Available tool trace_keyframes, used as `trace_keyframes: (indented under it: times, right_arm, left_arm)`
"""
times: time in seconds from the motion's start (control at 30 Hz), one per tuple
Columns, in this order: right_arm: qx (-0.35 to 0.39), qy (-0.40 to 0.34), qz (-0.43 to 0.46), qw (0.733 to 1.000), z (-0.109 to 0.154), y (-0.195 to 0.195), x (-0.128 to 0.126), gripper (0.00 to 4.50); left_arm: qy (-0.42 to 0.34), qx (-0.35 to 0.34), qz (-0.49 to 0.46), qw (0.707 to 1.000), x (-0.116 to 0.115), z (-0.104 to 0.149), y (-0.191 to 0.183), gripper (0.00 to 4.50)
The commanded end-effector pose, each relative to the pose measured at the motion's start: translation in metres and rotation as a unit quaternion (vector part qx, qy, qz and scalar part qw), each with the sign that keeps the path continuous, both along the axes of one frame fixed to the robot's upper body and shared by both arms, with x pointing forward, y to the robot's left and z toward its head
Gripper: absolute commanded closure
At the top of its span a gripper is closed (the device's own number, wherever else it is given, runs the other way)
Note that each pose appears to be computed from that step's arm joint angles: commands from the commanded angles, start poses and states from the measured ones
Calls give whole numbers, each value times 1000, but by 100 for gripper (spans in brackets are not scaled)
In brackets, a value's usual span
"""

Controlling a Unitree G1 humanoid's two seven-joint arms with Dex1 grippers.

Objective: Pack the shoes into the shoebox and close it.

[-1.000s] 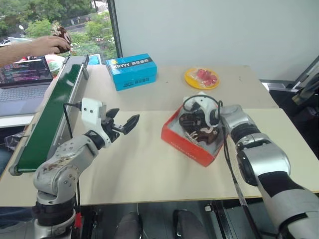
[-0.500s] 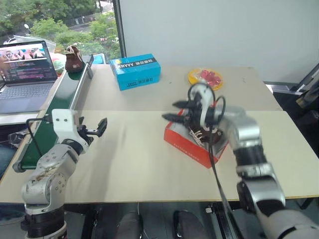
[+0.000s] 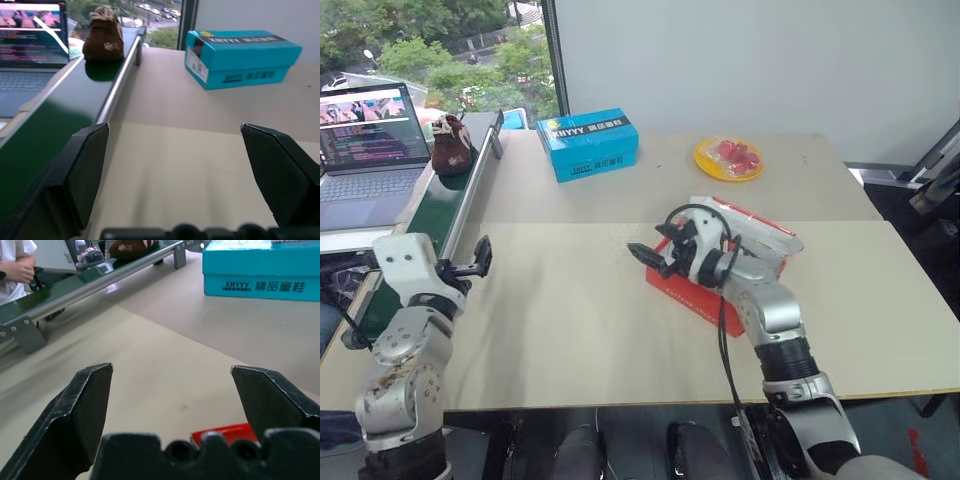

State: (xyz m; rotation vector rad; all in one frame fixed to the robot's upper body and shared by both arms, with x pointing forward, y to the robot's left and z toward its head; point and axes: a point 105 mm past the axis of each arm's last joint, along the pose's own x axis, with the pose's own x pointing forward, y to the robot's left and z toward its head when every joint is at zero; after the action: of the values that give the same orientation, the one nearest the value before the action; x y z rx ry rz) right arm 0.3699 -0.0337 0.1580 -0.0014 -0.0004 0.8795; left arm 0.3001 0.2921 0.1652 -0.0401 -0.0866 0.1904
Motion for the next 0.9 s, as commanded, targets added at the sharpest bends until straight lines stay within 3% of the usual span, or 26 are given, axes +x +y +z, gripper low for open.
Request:
trace_keyframes:
  times: [0.03,0.43,0.9]
  right_arm:
    - [12,-25,18,999,6,10,-7,2]
    - [-29,-40,44,998,-11,15,-16,2]
    - [-27,-45,55,997,-5,19,-17,2]
  left_arm:
    - [-2,7,41,999,-9,-8,18,0]
    - [6,62,26,998,-12,-15,41,0]
    - [16,57,52,997,15,15,103,0]
